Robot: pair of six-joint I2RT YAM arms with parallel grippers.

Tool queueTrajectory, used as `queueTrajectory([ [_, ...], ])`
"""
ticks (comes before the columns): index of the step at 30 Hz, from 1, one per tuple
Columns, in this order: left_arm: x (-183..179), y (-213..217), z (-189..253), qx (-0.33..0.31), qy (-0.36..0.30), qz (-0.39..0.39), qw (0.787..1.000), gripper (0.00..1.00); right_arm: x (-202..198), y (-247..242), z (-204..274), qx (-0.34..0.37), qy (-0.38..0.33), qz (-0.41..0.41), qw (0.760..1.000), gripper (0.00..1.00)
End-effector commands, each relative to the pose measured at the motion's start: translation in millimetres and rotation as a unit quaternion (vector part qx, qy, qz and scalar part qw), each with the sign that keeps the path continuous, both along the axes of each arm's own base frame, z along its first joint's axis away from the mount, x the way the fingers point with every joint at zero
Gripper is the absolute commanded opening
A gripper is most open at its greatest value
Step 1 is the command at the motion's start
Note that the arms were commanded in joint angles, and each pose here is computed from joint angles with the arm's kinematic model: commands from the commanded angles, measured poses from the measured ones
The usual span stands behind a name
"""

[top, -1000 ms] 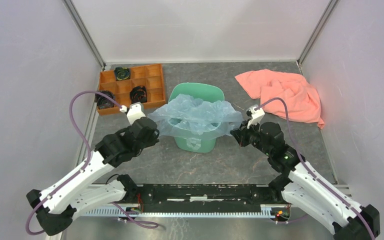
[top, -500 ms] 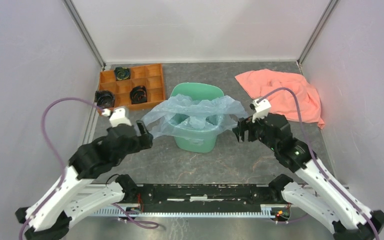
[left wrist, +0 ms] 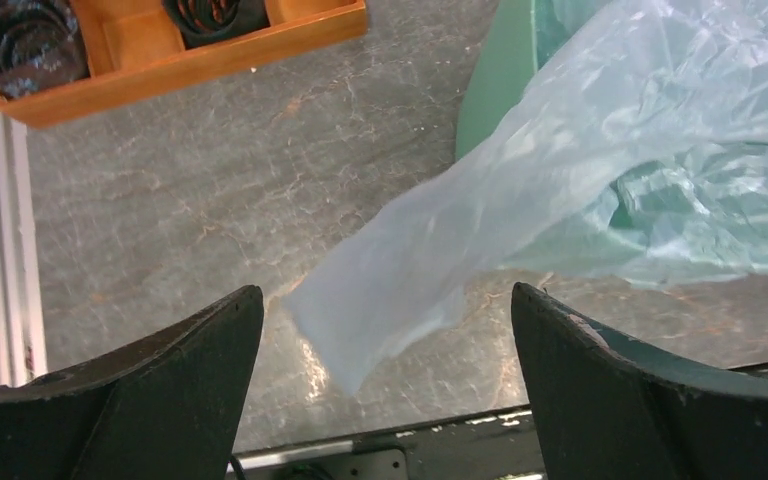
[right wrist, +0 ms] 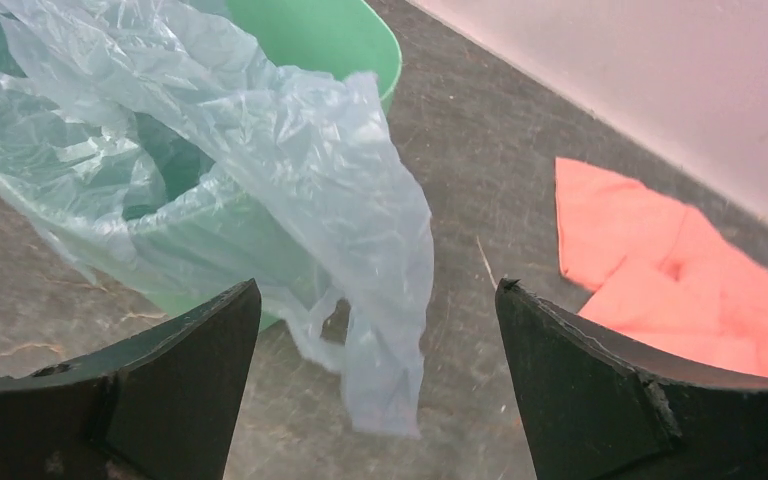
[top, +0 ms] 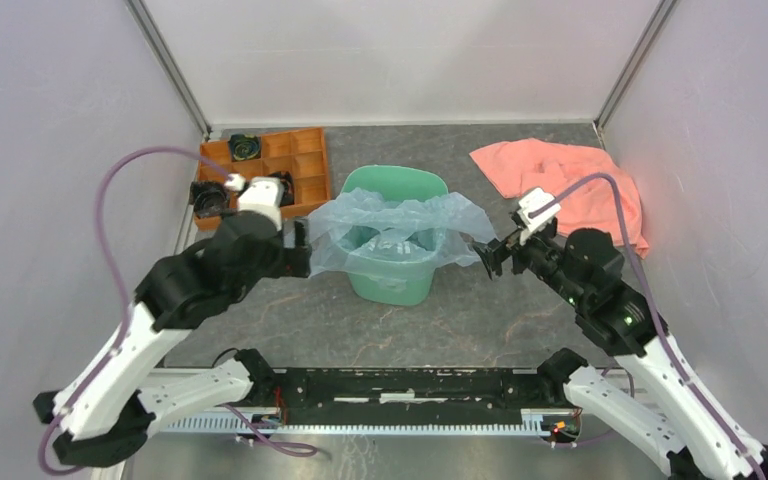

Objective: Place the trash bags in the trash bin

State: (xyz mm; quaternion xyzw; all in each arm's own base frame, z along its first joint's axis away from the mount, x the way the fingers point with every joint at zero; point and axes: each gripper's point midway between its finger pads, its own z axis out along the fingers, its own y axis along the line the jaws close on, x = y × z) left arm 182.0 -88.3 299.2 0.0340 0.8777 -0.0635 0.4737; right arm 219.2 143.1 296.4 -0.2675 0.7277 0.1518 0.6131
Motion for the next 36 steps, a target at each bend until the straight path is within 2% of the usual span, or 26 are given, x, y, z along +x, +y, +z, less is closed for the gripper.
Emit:
queueTrajectory([
  [1,28.1,-14.6,20.4,0.039,-0.054,-0.031,0.997,1.0,18.8,23.6,31.9,-0.03,-0.09,0.057,0.994,0.94],
  [4,35.8,-22.8,21.3,0.044,-0.054,-0.036,0.997,0.96,16.4,41.8,36.5,-0.017,-0.099,0.103,0.99,0.91],
  [8,44.2,-19.2,17.8,0.061,-0.058,-0.012,0.996,0.86,17.5,53.9,34.7,-0.004,-0.1,0.126,0.987,0.72],
  [10,47.9,-15.7,16.2,0.072,-0.059,0.002,0.996,0.8,20.3,57.4,32.5,0.001,-0.102,0.129,0.986,0.7],
  [17,66.0,-13.6,20.8,0.091,-0.072,0.043,0.992,0.63,42.8,56.0,33.0,0.037,-0.086,0.073,0.993,0.5],
  [18,68.2,-14.8,21.6,0.093,-0.071,0.045,0.992,0.61,40.3,60.3,30.7,0.034,-0.084,0.088,0.992,0.52],
  [21,71.1,-19.7,23.6,0.088,-0.069,0.041,0.993,0.59,30.3,66.9,27.4,0.026,-0.083,0.123,0.989,0.73],
  [22,71.3,-20.5,22.5,0.088,-0.068,0.038,0.993,0.58,28.6,64.8,28.2,0.024,-0.084,0.122,0.989,0.74],
  [28,72.8,-17.9,15.5,0.088,-0.062,0.049,0.993,0.49,15.1,47.2,16.0,-0.031,-0.068,0.12,0.99,0.75],
  [36,74.9,-23.7,12.1,0.069,-0.057,0.048,0.995,0.36,18.6,57.0,3.2,-0.06,-0.059,0.15,0.985,0.68],
])
